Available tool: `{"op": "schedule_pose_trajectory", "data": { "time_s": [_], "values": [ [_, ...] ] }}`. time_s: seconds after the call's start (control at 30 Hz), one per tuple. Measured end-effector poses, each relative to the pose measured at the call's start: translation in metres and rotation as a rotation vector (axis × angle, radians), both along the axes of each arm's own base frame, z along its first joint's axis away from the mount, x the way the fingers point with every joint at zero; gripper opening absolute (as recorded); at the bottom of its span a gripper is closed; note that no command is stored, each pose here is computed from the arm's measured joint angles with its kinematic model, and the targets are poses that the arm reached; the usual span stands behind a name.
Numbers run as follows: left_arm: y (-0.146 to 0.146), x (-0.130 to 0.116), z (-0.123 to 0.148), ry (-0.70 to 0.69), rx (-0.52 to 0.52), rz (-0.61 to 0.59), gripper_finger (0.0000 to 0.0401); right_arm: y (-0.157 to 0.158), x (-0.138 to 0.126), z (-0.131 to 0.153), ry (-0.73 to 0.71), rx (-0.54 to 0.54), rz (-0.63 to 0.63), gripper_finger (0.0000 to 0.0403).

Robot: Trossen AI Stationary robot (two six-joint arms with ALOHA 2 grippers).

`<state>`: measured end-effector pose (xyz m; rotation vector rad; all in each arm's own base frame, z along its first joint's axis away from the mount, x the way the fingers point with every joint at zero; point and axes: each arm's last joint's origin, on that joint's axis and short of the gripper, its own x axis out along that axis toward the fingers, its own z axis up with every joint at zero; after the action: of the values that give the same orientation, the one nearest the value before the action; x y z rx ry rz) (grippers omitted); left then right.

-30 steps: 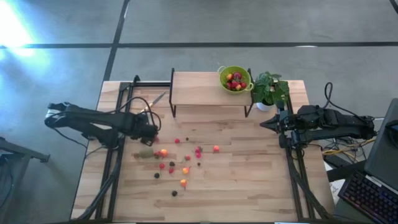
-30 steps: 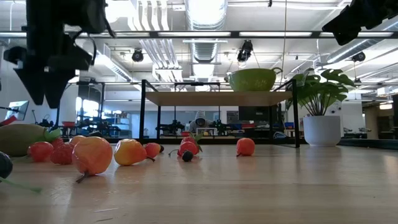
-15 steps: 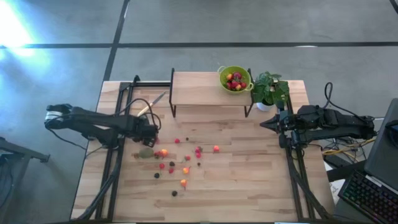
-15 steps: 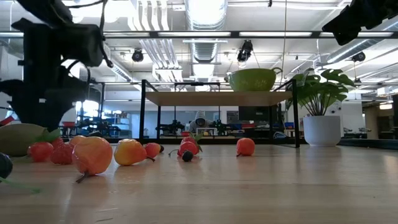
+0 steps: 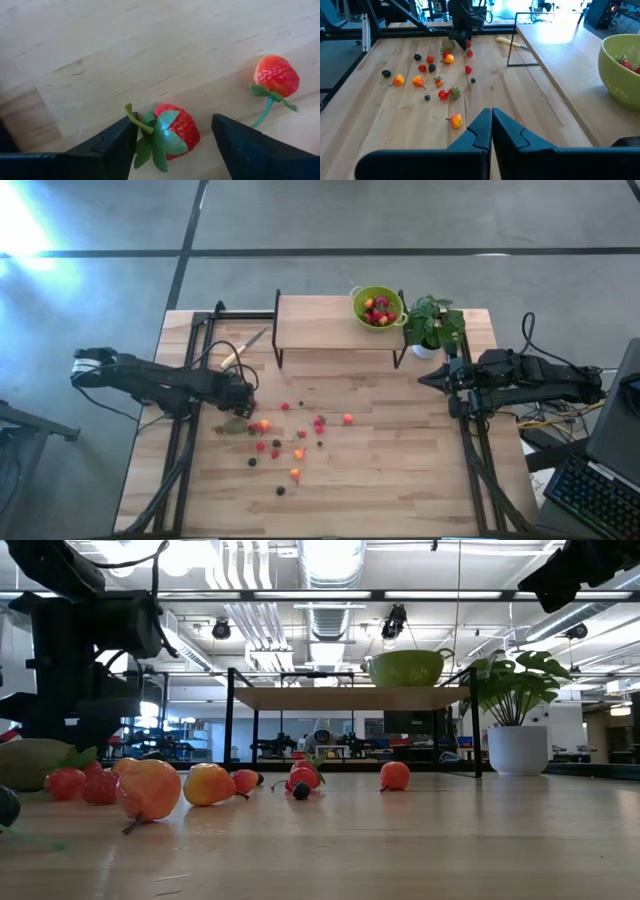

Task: Build produce basket
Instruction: Move the strawberry to the center of the table

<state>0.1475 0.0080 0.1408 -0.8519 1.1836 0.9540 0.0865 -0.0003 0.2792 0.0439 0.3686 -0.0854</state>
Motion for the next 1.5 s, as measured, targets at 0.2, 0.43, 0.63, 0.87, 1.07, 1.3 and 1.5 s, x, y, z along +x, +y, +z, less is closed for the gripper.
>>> {"op": "schedule_pose_trajectory", "data": {
  "time_s": [0.2, 0.43, 0.63, 0.87, 1.07, 1.3, 1.5],
  "values": [
    [0.0, 0.001, 0.001, -0.006, -0.001, 0.005, 0.0229, 0.0, 0.0, 0.0, 0.0, 0.0, 0.0, 0.0008],
    [0.0, 0.002, 0.002, -0.01, -0.012, 0.011, 0.018, 0.0, 0.0, 0.0, 0.0, 0.0, 0.0, 0.0008],
    [-0.001, 0.003, 0.003, -0.017, -0.03, -0.006, 0.0146, 0.0, 0.0, 0.0, 0.0, 0.0, 0.0, 0.0008],
    [0.0, 0.018, 0.023, -0.091, -0.022, -0.064, 0.0158, 0.0, 0.0, 0.0, 0.0, 0.0, 0.0, 0.0008],
    [0.0, 0.039, 0.053, -0.227, -0.003, -0.12, 0.0153, 0.0, 0.0, 0.0, 0.0, 0.0, 0.0, 0.0008],
    [0.001, 0.076, 0.087, -0.625, 0.098, -0.258, 0.0154, 0.0, 0.0, 0.0, 0.0, 0.0, 0.001, 0.0008],
    [0.001, 0.102, 0.105, -0.912, 0.195, -0.36, 0.0151, 0.0, 0.0, 0.0, 0.0, 0.0, 0.0, 0.0008]
  ]
}}
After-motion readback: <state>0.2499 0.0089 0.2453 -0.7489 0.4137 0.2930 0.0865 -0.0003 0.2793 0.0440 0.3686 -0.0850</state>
